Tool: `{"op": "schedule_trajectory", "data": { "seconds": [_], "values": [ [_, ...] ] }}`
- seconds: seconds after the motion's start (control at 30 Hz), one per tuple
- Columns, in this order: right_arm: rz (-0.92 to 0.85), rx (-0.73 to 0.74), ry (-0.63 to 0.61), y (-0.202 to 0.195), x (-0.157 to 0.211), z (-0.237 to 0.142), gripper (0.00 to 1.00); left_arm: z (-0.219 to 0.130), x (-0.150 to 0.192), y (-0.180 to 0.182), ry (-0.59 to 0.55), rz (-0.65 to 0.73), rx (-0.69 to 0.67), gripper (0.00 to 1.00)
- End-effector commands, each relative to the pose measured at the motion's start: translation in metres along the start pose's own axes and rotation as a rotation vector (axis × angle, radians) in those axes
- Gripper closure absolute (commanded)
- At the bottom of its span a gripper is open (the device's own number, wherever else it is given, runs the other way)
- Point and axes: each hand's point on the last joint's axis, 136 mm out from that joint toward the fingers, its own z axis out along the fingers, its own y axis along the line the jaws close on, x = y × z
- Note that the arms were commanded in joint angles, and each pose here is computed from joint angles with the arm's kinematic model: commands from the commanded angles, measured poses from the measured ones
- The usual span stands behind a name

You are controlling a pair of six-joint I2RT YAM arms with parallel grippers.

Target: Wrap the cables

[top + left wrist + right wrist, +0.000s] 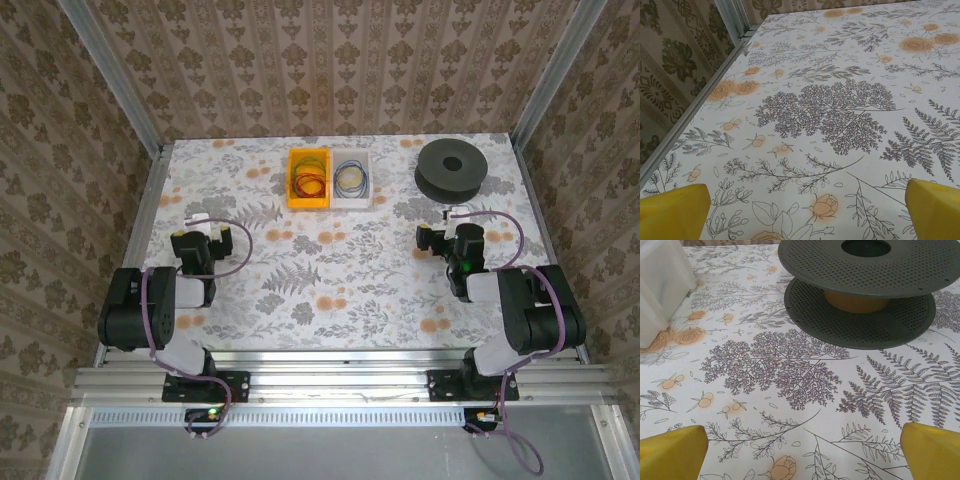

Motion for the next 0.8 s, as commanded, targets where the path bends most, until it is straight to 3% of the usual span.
{"op": "schedule_trajectory", "data": {
  "seconds": [0.0,0.77],
  "values": [
    [0.003,-0.001,-0.054,0.0008,-0.0172,0.0014,0.0,0.0023,-0.0173,-0.0033,-0.049,0.01,0.012,0.0],
    [0.009,-0.004,-0.047,-0.0002,-0.0166,0.0026,0.0,0.0025,-0.0171,-0.0035,-0.046,0.01,0.014,0.0]
  ]
}}
